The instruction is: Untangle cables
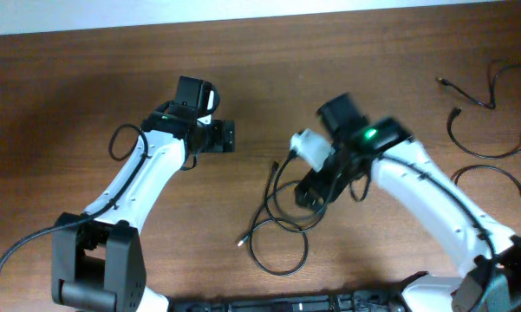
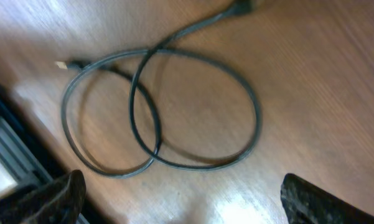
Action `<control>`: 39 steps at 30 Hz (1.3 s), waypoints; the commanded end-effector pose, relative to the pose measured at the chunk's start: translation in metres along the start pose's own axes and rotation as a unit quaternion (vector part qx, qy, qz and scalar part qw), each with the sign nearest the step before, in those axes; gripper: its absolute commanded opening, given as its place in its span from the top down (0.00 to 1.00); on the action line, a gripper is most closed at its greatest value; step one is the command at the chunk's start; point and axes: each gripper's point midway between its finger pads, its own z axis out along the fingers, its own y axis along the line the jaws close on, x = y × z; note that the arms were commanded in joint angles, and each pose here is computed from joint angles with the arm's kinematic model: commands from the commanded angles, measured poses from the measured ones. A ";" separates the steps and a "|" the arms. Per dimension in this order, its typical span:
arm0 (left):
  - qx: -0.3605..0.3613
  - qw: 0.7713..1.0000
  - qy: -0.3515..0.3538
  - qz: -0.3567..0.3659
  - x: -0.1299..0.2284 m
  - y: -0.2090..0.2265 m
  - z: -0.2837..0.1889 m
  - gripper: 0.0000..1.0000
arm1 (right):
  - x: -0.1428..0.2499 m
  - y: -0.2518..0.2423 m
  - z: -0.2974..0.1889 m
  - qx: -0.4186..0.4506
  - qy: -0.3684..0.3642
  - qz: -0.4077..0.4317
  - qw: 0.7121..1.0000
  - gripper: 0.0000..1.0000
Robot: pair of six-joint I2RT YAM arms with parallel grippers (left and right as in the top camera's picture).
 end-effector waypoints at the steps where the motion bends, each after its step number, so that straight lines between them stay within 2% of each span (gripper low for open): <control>1: -0.057 0.998 -0.011 0.007 -0.005 0.020 0.001 0.01 | 0.013 0.003 0.029 0.043 0.024 -0.022 0.999 0.01; 4: -0.087 0.996 -0.016 0.005 -0.007 0.032 -0.001 0.01 | 0.013 0.013 0.042 0.040 0.021 -0.045 0.998 0.01; 16: -0.087 0.996 -0.016 0.004 -0.007 0.033 -0.001 0.01 | 0.035 0.059 0.089 0.013 0.050 -0.134 0.990 0.03; 22: -0.087 0.996 -0.016 0.004 -0.007 0.033 -0.001 0.01 | 0.039 0.064 0.109 0.011 0.040 -0.153 0.987 0.13; 26: -0.087 0.996 -0.016 0.004 -0.007 0.033 -0.001 0.01 | 0.049 0.061 0.123 0.010 0.047 -0.152 0.987 0.30; 29: -0.087 0.996 -0.016 0.004 -0.007 0.033 -0.001 0.01 | 0.055 0.058 0.132 0.009 0.051 -0.150 0.987 0.39; 33: -0.087 0.996 -0.016 0.004 -0.007 0.033 -0.001 0.01 | 0.057 0.056 0.136 0.012 0.058 -0.149 0.987 0.65; 36: -0.087 0.996 -0.016 0.004 -0.007 0.033 -0.001 0.01 | 0.053 0.055 0.136 0.017 0.051 -0.151 0.987 0.95; 39: -0.087 0.996 -0.016 0.004 -0.007 0.033 -0.001 0.01 | 0.051 0.048 0.136 0.036 0.049 -0.152 0.986 0.96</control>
